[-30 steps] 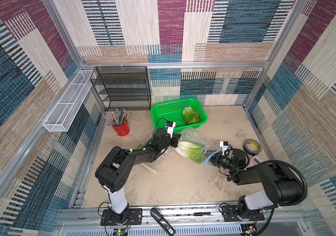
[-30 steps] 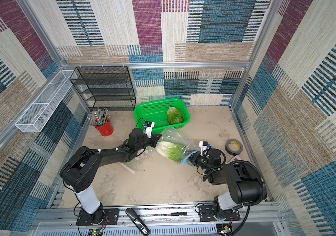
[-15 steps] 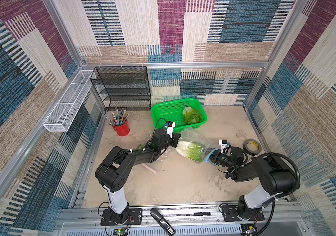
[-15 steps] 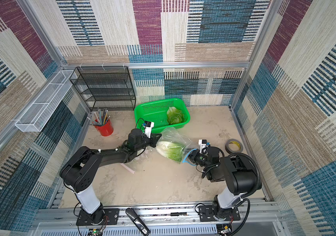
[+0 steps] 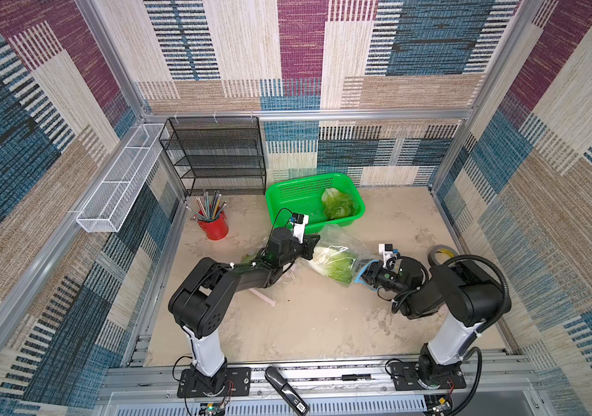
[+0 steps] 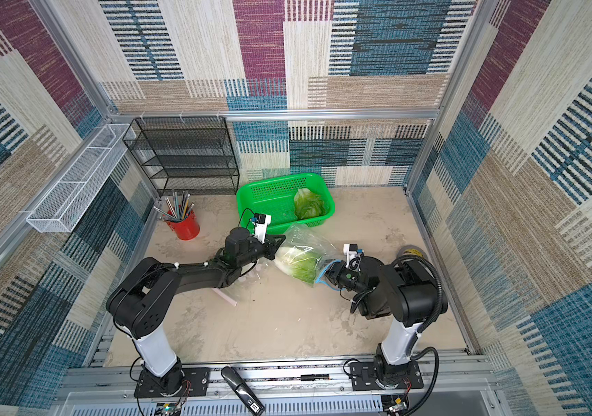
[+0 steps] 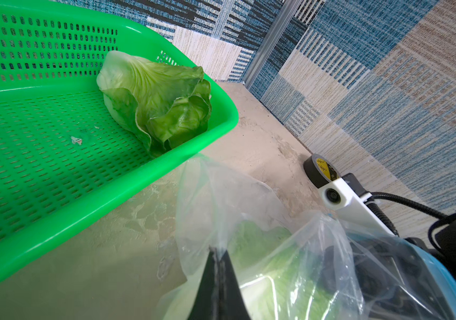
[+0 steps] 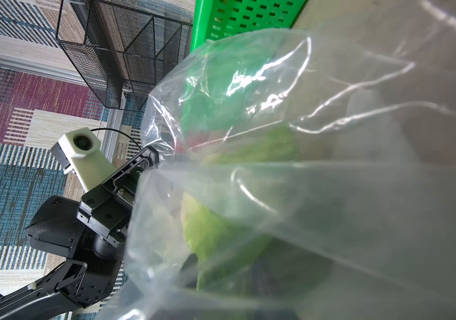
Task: Open the zip-top bag and take out the chinese cabbages
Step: Pick up the Chinese cabbage from the zipper food storage bag.
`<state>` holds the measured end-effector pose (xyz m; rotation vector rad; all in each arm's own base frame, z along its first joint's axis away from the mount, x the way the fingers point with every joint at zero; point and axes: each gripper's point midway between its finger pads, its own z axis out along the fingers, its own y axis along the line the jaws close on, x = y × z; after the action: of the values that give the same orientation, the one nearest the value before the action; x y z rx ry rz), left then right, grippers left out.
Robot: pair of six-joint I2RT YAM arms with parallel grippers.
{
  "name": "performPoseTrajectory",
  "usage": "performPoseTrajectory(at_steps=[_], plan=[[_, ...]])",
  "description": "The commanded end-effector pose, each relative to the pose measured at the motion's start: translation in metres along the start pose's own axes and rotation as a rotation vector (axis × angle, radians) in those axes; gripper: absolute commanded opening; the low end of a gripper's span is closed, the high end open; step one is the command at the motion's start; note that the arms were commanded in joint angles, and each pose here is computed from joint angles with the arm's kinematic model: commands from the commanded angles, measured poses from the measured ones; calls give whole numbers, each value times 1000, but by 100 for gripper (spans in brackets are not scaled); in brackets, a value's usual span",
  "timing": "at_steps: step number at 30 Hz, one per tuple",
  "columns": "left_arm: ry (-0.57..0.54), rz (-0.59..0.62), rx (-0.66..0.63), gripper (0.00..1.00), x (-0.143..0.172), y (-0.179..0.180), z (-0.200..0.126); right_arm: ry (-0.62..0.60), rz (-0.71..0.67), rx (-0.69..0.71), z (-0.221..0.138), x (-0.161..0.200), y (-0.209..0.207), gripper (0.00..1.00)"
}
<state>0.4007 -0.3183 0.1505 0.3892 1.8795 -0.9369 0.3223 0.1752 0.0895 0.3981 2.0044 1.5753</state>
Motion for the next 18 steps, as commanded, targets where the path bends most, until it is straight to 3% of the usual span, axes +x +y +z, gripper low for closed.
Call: performPoseTrajectory(at_steps=[1, 5, 9, 13, 18], plan=[[-30, -30, 42, 0, -7, -8, 1, -26, -51, -102, 3, -7, 26, 34], [-16, -31, 11, 0, -4, -2, 0, -31, -66, -108, 3, -7, 29, 33], [-5, -38, -11, 0, -3, 2, 1, -27, -78, -123, 3, -7, 35, 21], [-5, -64, -12, 0, -4, 5, 2, -26, -85, -123, 2, -7, 36, 19], [19, -90, -75, 0, -2, 21, -1, -17, -98, -95, 0, -4, 32, 1]])
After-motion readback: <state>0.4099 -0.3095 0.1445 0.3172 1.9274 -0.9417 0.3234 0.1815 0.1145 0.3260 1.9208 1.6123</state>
